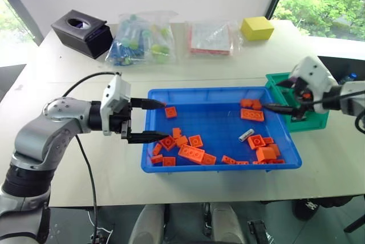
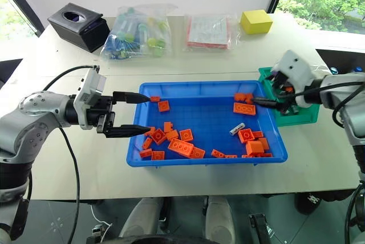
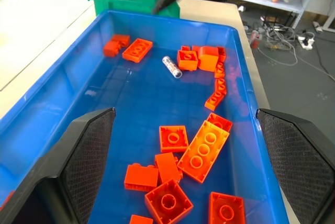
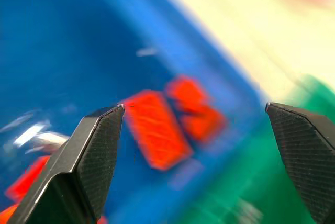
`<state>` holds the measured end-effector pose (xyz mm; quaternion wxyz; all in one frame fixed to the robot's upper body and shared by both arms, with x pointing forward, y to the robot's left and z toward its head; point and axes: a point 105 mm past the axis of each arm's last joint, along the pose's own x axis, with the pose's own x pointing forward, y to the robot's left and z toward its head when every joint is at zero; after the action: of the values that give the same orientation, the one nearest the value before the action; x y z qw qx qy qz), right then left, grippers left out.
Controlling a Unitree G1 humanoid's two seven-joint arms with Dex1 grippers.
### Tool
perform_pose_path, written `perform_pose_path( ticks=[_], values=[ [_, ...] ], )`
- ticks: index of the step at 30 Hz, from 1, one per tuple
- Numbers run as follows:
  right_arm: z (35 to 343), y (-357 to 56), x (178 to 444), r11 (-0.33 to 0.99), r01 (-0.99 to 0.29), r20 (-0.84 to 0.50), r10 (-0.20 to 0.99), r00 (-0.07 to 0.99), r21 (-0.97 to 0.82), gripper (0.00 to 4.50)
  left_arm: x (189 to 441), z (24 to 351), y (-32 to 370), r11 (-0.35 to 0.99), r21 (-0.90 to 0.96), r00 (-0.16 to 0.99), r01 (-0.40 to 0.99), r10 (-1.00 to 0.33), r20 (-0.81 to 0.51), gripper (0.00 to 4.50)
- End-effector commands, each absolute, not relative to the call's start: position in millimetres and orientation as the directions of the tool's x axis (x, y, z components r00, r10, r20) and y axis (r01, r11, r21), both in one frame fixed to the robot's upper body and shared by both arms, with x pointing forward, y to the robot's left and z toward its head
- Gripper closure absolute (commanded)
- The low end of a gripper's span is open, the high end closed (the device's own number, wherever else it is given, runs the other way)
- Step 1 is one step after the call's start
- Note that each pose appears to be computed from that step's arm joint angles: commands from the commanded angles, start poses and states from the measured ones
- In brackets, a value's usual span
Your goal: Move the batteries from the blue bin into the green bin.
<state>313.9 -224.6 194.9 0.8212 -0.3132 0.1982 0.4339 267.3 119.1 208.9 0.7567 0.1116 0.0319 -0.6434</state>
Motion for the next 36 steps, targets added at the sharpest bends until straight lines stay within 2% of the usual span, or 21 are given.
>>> perform_pose_path(
  ticks=[1, 9, 14, 22, 32, 35, 36],
  values=[
    [183.1, -213.8, 295.6, 0.192, -0.923, -0.707, 0.597, 0.379, -0.333, 0.07, 266.2, 219.6, 118.8, 0.147, 0.179, 0.178, 0.973, -0.969, -0.170, 0.00],
    [157.8, -214.0, 301.1, 0.045, -0.952, -0.790, 0.546, 0.278, -0.304, 0.07, 263.2, 220.4, 120.9, 0.170, 0.180, 0.200, 0.969, -0.966, -0.166, 0.00],
    [147.6, -210.1, 312.2, 0.034, -0.950, -0.792, 0.544, 0.277, -0.309, 0.07, 261.9, 221.2, 120.4, 0.180, 0.183, 0.210, 0.967, -0.964, -0.163, 0.00],
    [137.3, -203.6, 315.9, -0.001, -0.950, -0.802, 0.537, 0.263, -0.312, 0.07, 262.1, 222.3, 121.5, 0.193, 0.184, 0.222, 0.964, -0.962, -0.159, 0.00],
    [129.0, -206.5, 329.5, -0.033, -0.926, -0.802, 0.512, 0.308, -0.377, 0.07, 265.1, 225.1, 119.0, 0.193, 0.192, 0.222, 0.962, -0.964, -0.147, 0.00],
    [129.0, -205.8, 331.6, -0.033, -0.922, -0.796, 0.516, 0.316, -0.387, 0.78, 265.8, 225.9, 118.4, 0.194, 0.195, 0.224, 0.961, -0.964, -0.145, 0.00],
    [128.9, -205.5, 331.2, -0.034, -0.923, -0.796, 0.519, 0.312, -0.384, 1.23, 266.1, 226.0, 118.4, 0.194, 0.196, 0.224, 0.961, -0.964, -0.144, 0.00]
  ],
)
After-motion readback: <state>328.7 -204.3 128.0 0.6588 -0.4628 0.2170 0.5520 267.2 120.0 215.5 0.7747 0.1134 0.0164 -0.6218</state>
